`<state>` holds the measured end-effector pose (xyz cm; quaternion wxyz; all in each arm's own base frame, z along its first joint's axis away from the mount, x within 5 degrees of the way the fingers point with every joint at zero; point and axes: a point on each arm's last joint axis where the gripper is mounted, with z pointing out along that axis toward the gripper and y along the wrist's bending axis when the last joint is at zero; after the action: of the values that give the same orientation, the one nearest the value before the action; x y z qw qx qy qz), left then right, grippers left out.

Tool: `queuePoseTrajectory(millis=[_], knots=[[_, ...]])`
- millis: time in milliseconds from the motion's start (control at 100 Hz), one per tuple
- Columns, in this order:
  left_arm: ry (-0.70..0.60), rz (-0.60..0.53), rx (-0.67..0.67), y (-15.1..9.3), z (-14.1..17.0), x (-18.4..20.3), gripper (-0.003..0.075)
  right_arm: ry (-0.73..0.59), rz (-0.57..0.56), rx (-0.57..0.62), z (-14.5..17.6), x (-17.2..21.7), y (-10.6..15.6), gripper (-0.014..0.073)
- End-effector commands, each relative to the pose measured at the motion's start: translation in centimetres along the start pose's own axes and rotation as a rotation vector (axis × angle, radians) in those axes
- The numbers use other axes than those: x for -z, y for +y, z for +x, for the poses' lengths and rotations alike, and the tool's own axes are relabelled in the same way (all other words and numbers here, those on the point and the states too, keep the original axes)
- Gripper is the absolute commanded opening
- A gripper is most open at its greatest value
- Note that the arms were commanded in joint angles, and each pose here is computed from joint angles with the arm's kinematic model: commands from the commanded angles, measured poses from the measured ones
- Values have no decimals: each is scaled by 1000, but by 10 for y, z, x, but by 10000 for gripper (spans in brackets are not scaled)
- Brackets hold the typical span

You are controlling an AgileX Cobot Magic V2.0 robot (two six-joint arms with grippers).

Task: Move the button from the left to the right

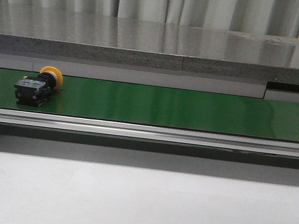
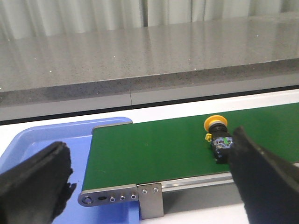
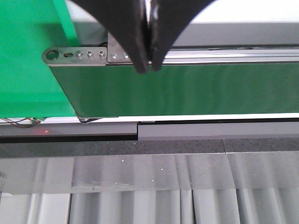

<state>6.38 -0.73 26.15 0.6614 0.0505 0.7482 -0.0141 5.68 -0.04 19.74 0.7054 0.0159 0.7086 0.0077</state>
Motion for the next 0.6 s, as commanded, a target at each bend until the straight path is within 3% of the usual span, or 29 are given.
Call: queuePoseTrajectory(millis=[0,330,430,590], knots=[[-104,-13,19,2,-14,1,659,-122,4,13,-15,3,0,-68],[-101,-12,19,2,-14,1,633,-122,4,13,-15,3,0,-68],[-101,-12,19,2,-14,1,533,-122,4,13,-15,3,0,-68],[-101,-12,19,2,-14,1,267,-122,4,13,-15,3,0,-68]])
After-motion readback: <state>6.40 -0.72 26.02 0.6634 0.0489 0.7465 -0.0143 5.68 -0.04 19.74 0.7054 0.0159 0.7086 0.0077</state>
